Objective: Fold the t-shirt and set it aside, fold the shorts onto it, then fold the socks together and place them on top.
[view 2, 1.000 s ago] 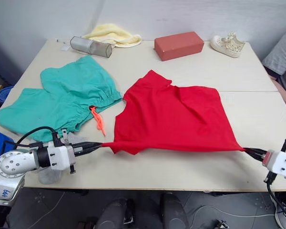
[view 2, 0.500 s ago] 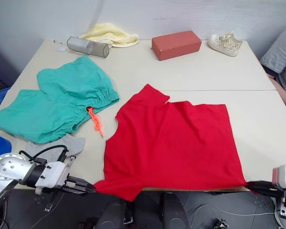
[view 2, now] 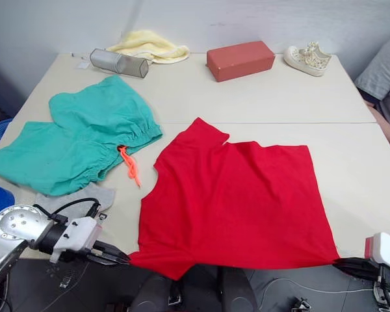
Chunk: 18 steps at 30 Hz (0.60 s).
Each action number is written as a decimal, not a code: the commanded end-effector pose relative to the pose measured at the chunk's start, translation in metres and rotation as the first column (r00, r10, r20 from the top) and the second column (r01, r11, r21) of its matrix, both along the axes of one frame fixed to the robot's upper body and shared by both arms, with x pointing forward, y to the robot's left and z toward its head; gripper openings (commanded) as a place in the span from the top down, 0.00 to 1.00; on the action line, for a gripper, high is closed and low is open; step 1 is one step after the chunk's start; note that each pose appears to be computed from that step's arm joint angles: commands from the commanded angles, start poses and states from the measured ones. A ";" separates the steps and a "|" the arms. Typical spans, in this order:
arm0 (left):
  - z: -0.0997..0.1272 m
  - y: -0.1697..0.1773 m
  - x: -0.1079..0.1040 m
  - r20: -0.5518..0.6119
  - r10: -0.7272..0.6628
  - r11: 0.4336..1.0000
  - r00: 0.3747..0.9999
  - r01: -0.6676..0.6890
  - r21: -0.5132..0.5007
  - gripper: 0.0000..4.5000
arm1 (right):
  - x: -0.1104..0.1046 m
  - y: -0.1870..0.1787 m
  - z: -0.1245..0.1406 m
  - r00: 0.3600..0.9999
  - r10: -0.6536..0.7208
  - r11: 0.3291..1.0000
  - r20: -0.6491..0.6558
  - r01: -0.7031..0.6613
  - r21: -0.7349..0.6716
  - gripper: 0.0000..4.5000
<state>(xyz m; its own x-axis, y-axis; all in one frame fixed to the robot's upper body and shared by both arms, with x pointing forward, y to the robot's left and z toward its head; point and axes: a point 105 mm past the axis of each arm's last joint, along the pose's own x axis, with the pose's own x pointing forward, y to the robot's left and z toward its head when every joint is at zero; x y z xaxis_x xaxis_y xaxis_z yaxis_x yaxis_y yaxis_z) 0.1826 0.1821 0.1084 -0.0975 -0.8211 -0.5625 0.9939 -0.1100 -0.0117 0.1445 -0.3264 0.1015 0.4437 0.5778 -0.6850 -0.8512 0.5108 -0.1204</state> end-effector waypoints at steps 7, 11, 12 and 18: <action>0.029 0.014 0.028 0.021 0.121 0.992 0.992 -0.120 -0.037 1.00 | 0.013 -0.004 0.024 0.993 -0.052 0.999 0.105 0.051 0.015 0.99; 0.030 0.017 0.044 0.019 0.223 0.974 0.975 -0.222 -0.041 1.00 | 0.019 0.001 0.021 0.993 -0.059 0.998 0.105 0.057 0.025 0.99; 0.028 0.014 0.049 0.014 0.242 0.969 0.970 -0.241 -0.049 1.00 | 0.023 0.004 0.018 0.992 -0.068 0.997 0.106 0.065 0.036 0.99; 0.018 0.007 0.067 -0.003 0.348 0.936 0.938 -0.348 -0.051 1.00 | 0.039 0.011 0.010 0.988 -0.107 0.993 0.113 0.102 0.051 0.99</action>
